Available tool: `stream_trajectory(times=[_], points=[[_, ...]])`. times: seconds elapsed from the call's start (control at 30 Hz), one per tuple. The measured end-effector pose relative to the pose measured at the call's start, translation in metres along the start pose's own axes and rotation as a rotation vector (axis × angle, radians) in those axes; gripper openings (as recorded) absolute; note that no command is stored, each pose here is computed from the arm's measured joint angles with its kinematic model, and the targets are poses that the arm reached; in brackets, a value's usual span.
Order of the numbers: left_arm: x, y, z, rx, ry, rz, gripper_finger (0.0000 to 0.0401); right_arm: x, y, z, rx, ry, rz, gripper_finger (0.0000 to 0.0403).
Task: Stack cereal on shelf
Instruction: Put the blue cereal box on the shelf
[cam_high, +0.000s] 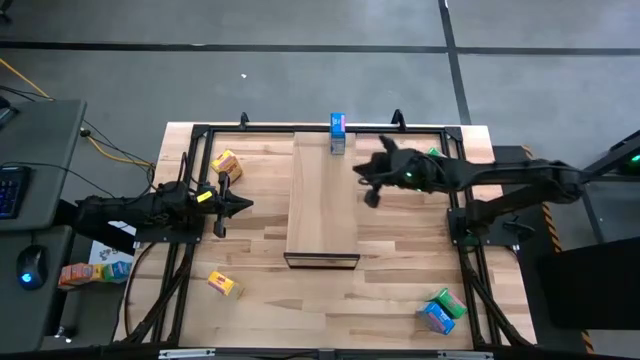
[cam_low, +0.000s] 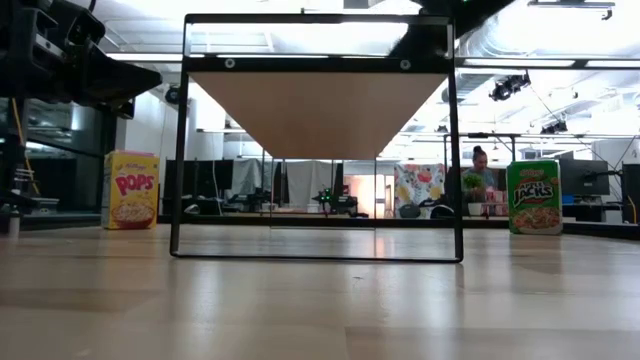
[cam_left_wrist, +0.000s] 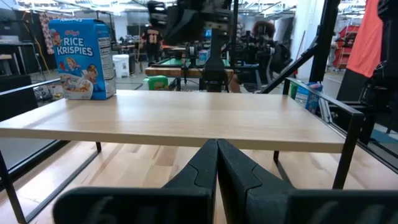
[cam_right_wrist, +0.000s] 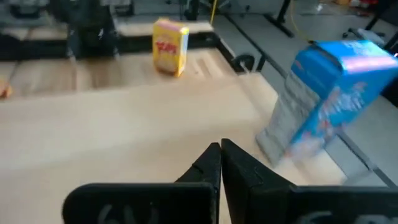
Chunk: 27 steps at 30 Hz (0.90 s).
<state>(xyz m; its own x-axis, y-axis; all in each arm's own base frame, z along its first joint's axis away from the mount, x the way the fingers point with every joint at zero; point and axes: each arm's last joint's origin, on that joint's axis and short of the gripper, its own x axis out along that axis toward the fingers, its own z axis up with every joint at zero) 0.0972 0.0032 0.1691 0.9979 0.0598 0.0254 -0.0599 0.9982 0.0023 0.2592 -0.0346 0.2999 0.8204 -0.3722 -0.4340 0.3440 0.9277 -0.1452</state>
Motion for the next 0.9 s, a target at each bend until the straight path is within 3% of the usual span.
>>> stream_trajectory(times=[0.33,0.5,0.6,0.7,0.9], points=[[0.0,0.0,0.0,0.0,0.0,0.0,0.0003,-0.045,0.007,-0.027,0.011,0.183,-0.095,0.0],[0.0,0.0,0.0,0.0,-0.001,0.0,0.0003,-0.048,0.016,-0.065,0.078,0.193,-0.044,0.0],[0.0,0.0,0.0,0.0,-0.001,0.0,0.0003,-0.053,0.024,-0.075,0.15,0.176,0.092,0.0],[0.0,0.0,0.0,0.0,-0.001,0.0,0.0003,-0.064,0.029,-0.069,0.22,0.171,0.211,0.0002],[0.0,0.0,0.0,0.0,-0.001,0.0,0.0003,-0.097,0.035,-0.033,0.367,0.196,0.287,0.0048]])
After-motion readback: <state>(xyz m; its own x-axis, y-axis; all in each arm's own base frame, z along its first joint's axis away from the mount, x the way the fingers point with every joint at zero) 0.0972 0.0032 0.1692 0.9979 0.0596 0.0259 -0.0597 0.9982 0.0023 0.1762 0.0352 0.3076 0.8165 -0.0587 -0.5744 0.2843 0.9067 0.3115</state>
